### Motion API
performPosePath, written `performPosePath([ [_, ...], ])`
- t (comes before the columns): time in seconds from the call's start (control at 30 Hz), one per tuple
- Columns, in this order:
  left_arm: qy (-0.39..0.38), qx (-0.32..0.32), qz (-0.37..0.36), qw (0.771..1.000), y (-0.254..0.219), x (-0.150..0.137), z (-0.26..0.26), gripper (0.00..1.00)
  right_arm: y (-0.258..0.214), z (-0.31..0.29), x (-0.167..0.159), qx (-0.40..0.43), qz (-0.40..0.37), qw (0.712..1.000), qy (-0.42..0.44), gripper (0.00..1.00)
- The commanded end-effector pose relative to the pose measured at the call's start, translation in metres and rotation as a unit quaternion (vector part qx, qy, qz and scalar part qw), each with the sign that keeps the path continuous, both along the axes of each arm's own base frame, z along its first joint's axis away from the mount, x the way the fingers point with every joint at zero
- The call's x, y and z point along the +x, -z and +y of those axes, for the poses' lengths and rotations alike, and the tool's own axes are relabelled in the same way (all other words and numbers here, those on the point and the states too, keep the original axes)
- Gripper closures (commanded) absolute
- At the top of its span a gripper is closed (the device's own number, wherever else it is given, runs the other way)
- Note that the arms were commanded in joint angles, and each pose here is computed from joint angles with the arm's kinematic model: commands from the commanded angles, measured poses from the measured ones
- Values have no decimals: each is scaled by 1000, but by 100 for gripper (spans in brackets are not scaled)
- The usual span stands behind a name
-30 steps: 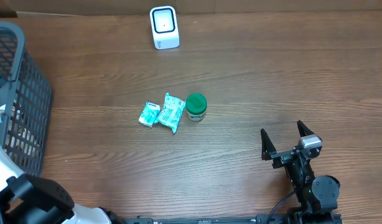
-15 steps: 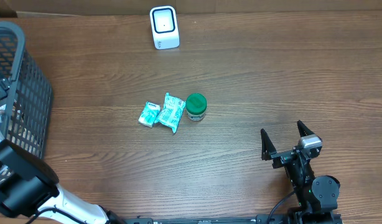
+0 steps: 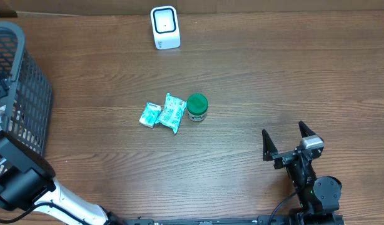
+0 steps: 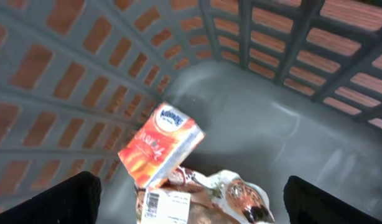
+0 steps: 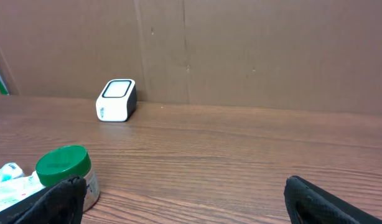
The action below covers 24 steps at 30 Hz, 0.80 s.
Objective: Scan the item barcode
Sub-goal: 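Reach the left gripper back into the basket and grasp the orange Kleenex pack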
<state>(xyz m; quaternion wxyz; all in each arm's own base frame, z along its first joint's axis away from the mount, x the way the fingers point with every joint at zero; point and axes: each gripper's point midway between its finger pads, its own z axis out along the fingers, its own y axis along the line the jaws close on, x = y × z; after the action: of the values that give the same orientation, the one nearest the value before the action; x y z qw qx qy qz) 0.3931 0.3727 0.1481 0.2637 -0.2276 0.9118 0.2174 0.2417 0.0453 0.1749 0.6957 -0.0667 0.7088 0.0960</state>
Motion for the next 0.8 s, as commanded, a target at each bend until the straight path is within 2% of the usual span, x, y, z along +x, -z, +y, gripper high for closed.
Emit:
performPosePath([
  [0.0,13,4,22,1000,17,-1,6,4,2,0,0,2,-2,1000,-1,0],
  [0.33,57,8,68,996,46,0,7,5,2,0,0,2,-2,1000,-1,0],
  [0.57,57,17,59,997,50,7,13,6,2,0,0,2,-2,1000,-1,0],
  [0.77,69,34,73,994,56,9,18,11,2,0,0,2,-2,1000,-1,0],
])
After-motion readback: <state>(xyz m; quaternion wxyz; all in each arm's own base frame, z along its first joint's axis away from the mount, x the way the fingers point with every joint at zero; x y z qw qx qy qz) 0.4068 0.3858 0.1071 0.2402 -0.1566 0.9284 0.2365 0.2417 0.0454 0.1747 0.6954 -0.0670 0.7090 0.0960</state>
